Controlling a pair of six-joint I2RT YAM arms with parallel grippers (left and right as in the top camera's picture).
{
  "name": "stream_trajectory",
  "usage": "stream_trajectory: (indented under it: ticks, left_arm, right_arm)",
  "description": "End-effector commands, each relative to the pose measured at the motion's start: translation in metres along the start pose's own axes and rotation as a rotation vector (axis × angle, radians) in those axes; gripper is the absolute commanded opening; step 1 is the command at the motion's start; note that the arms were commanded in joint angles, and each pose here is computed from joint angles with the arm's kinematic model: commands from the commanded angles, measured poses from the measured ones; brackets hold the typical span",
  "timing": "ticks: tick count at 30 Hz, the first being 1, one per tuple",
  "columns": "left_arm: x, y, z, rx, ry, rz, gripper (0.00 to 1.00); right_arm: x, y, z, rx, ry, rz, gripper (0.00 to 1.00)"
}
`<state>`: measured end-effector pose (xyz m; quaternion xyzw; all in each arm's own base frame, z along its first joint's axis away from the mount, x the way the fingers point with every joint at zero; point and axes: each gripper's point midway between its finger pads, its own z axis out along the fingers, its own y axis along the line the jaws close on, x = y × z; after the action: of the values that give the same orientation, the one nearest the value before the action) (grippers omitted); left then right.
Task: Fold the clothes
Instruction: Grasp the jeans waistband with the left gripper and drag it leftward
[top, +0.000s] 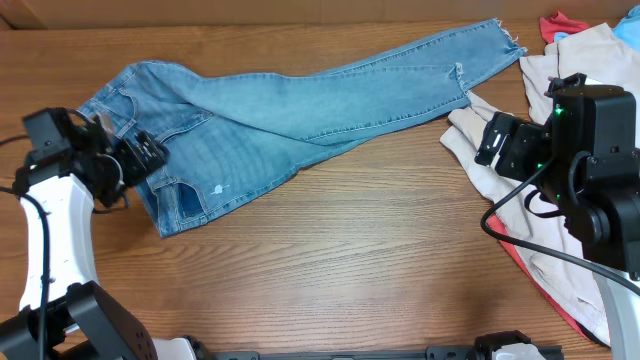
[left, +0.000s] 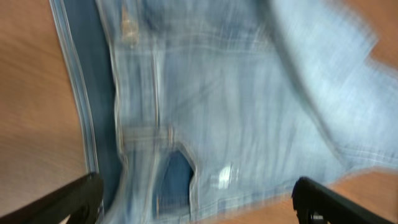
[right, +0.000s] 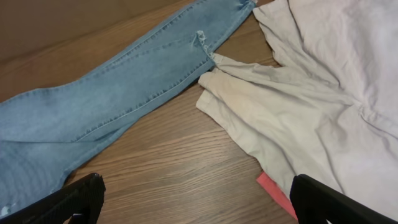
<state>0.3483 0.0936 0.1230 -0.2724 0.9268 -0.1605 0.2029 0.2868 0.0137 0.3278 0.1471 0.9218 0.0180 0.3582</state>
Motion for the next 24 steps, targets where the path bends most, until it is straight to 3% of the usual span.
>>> stream_trajectory:
  ticks: [1,4,8,12,19,21,22,24]
  left_arm:
    - [0.026,0.03,0.009,-0.168,0.105,-0.094,1.0]
    - [0.044,0.054,0.017,-0.28,0.162,-0.154,1.0]
    - [0.049,0.068,0.035,-0.315,0.179,-0.183,1.0]
    - [0.05,0.066,0.056,-0.281,0.2,-0.18,0.79]
    - [0.074,0.062,0.086,-0.271,0.319,-0.171,0.64]
    - [0.081,0.061,0.092,-0.277,0.347,-0.164,0.52]
    - [0.083,0.061,0.095,-0.279,0.358,-0.161,0.41]
    - [0.087,0.064,0.095,-0.298,0.37,-0.158,0.07]
  right_arm:
    - [-0.008,-0.004,-0.009,0.008,-0.039,0.005,1.0]
    - [-0.008,-0.004,-0.009,0.008,-0.039,0.005,1.0]
    - [-0.008,-0.004,-0.009,0.007,-0.039,0.005,1.0]
    - [-0.008,-0.004,-0.009,0.007,-0.039,0.005,1.0]
    - [-0.008,-0.004,-0.009,0.008,-0.039,0.005,1.0]
    - [-0.008,-0.004,-0.009,0.008,-0.039,0.005,1.0]
    - [-0.008,-0.004,-0.009,0.008,-0.039,0.005,1.0]
    - [-0.008,-0.004,-0.009,0.008,-0.039,0.005,1.0]
